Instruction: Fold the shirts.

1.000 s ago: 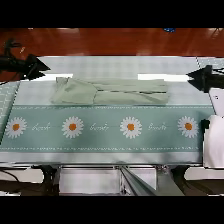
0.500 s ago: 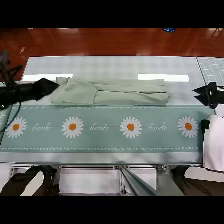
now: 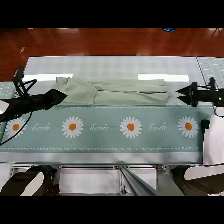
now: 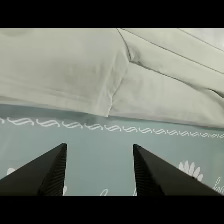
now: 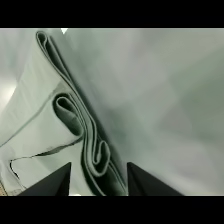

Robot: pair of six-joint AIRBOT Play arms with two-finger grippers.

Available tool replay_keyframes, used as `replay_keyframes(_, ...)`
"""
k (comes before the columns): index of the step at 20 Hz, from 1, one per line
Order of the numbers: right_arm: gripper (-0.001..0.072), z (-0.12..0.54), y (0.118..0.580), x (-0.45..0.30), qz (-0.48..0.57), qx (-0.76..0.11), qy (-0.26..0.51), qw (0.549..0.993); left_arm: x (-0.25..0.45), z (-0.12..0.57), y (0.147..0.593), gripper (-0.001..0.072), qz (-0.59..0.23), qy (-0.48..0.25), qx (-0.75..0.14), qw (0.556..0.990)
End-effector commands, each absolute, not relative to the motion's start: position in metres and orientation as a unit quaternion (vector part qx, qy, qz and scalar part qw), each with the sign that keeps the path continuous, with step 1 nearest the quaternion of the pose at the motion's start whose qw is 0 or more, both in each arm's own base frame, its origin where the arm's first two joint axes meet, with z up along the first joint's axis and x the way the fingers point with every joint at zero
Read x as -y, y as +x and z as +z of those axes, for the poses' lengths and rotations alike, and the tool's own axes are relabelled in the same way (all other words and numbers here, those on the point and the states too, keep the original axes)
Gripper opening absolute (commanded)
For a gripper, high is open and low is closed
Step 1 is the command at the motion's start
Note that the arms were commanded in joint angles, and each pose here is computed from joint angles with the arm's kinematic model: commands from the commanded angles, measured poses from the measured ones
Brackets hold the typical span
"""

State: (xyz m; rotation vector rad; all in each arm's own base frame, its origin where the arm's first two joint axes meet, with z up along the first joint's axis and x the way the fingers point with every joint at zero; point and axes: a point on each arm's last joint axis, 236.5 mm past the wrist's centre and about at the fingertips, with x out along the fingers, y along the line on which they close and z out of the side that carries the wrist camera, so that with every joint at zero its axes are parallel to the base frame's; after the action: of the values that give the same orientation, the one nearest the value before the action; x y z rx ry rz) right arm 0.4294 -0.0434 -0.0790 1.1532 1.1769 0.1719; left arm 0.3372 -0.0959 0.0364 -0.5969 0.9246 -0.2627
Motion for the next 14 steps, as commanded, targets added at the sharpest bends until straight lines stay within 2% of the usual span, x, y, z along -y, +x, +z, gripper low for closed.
replay_keyframes(1, 0.0414, -0.098, 0.444, 0.007, 0.087, -0.566, 0.496, 0.653, 0.096, 0.03, 0.337, 0.0505, -0.121, -0.286, -0.445, 0.84)
replay_keyframes(7, 0.04, -0.105, 0.467, -0.043, 0.116, -0.593, 0.462, 0.649, 0.096, 0.03, 0.337, 0.0506, -0.121, -0.286, -0.445, 0.84)
replay_keyframes(8, 0.0338, -0.102, 0.471, -0.052, 0.125, -0.593, 0.453, 0.654, 0.096, 0.03, 0.337, 0.0505, -0.121, -0.286, -0.445, 0.84)
replay_keyframes(10, 0.0024, -0.085, 0.479, -0.066, 0.172, -0.583, 0.418, 0.676, 0.096, 0.03, 0.337, 0.0505, -0.121, -0.286, -0.445, 0.84)
replay_keyframes(14, 0.0024, -0.03, 0.473, -0.068, 0.207, -0.567, 0.358, 0.713, 0.097, 0.03, 0.337, 0.0502, -0.122, -0.286, -0.446, 0.839)
